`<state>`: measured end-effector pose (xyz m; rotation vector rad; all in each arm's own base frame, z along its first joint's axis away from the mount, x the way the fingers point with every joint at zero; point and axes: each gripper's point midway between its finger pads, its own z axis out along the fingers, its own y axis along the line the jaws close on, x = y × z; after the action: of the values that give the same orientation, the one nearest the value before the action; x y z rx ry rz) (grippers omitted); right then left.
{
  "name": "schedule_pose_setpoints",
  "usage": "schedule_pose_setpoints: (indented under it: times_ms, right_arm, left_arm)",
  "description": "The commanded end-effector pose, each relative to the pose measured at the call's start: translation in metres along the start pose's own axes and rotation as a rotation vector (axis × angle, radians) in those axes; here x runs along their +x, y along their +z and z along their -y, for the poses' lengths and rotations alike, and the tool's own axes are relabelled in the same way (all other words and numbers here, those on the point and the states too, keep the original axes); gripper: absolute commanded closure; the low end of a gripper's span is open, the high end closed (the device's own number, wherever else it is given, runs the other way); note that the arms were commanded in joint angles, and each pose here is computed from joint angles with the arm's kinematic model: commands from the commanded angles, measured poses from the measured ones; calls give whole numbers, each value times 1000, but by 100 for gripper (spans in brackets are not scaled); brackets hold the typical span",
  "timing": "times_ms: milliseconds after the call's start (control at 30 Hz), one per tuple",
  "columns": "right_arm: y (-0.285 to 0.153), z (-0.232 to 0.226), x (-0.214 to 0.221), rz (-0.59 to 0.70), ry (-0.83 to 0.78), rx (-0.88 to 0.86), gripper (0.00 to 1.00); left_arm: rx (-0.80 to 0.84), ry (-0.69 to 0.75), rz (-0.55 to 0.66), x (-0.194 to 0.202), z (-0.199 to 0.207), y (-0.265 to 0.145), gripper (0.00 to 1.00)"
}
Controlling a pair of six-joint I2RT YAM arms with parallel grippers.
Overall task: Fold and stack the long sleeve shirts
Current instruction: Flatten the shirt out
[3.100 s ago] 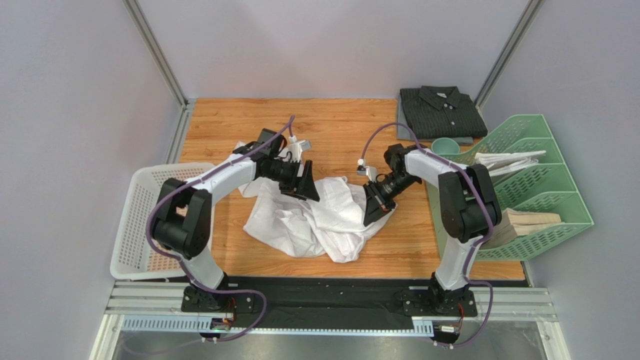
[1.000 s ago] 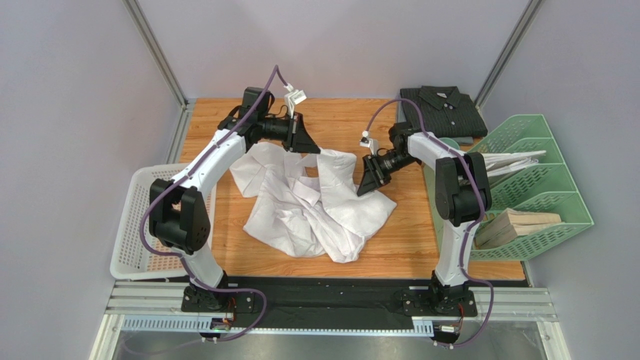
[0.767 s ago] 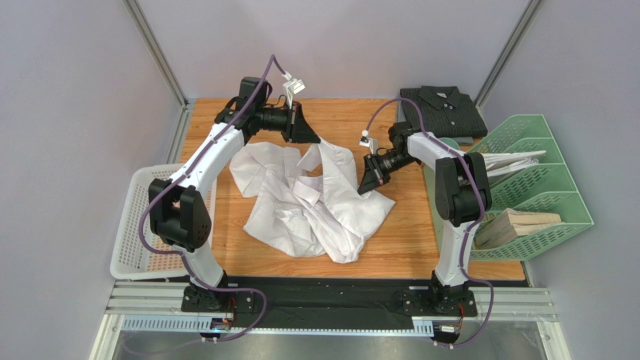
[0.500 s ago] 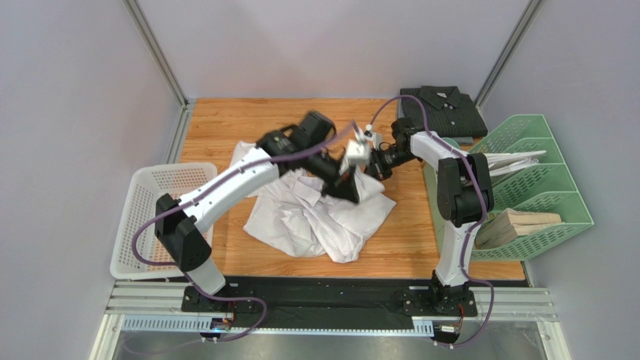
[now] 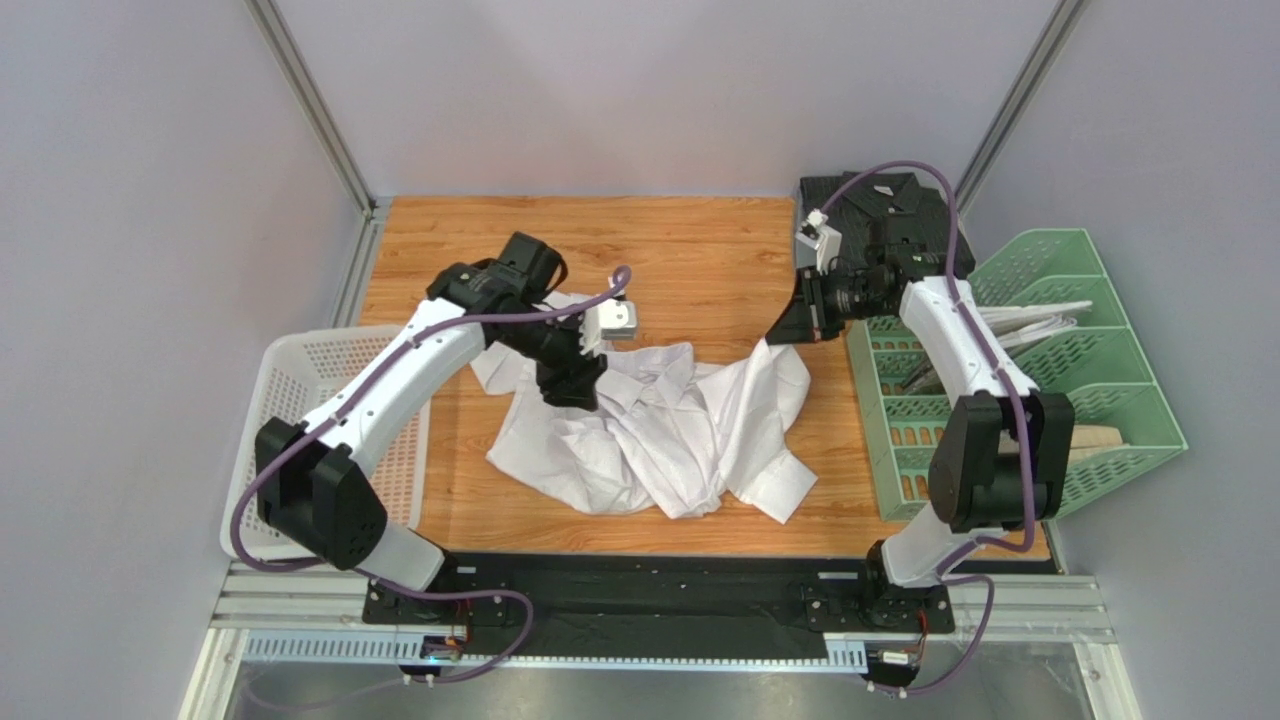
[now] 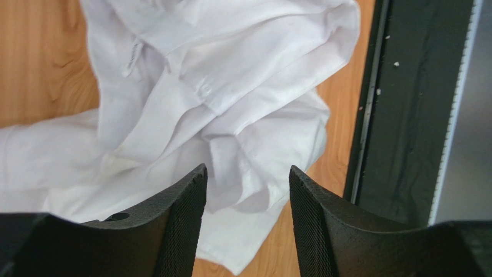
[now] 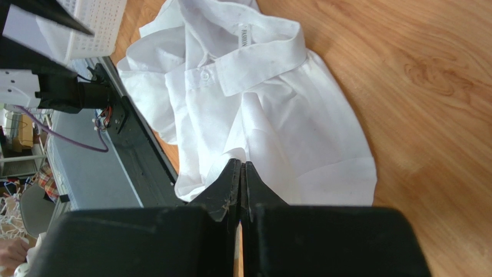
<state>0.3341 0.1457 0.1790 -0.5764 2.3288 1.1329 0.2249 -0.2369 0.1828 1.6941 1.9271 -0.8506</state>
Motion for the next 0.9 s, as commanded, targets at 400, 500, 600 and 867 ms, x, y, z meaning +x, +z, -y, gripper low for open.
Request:
schedule_pose_setpoints:
  times_ms: [400, 500, 600, 867]
  right_arm:
    - [-125, -33, -22, 247, -143, 226, 100]
    - [-135, -33, -21, 270, -148, 259, 100]
    - [-149, -36, -25, 309, -155, 294, 100]
    - [-192, -28, -43, 460, -139, 418, 100]
  left_arm:
    - [-177, -91, -408, 162, -86, 26, 28]
    - [-204, -147, -468, 185, -102, 36, 32]
    - [-257, -193, -454, 180, -125, 33, 46]
    - [-380, -243, -458, 153, -203, 22, 60]
